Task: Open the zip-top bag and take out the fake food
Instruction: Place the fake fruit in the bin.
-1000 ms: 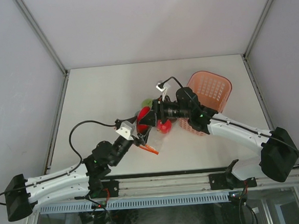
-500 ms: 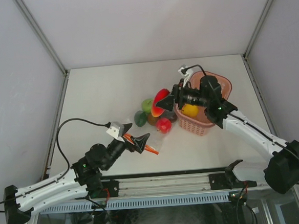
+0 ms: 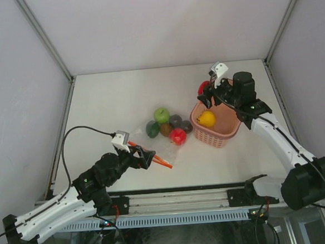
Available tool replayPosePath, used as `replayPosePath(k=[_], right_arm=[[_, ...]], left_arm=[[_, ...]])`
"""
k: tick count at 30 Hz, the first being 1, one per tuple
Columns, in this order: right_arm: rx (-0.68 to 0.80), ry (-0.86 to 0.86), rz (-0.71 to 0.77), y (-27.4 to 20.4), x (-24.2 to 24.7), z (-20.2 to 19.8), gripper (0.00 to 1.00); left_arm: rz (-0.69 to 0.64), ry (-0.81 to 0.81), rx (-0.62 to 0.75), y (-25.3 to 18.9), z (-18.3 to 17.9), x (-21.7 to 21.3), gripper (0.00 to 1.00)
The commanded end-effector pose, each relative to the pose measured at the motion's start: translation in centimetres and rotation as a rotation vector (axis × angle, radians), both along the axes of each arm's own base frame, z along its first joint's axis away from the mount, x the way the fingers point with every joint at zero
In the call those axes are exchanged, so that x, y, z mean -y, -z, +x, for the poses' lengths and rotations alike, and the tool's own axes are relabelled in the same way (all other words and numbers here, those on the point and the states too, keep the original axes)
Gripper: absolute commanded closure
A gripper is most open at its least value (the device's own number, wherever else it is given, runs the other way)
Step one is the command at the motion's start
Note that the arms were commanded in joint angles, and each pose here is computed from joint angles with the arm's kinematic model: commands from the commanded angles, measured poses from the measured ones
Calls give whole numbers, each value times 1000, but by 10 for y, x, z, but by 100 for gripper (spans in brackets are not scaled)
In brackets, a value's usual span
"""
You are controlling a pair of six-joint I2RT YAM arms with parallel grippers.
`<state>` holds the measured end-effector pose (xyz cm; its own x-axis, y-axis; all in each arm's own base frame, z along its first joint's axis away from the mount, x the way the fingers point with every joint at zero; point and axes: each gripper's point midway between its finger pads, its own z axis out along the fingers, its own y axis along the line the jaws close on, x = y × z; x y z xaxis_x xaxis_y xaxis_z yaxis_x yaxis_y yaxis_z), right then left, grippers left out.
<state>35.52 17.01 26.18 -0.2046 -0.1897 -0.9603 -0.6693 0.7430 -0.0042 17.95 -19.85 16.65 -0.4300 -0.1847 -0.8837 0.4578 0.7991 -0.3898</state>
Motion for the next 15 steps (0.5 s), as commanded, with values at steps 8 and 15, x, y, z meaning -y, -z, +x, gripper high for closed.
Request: replayPosePath(k=[8, 15], right_arm=[[-86, 253, -375, 64, 92, 57, 61], [-160, 278, -341, 82, 107, 61, 58]], left_arm=[[-260, -103, -34, -77, 0, -15, 2], [-336, -178, -63, -157, 19, -7, 0]])
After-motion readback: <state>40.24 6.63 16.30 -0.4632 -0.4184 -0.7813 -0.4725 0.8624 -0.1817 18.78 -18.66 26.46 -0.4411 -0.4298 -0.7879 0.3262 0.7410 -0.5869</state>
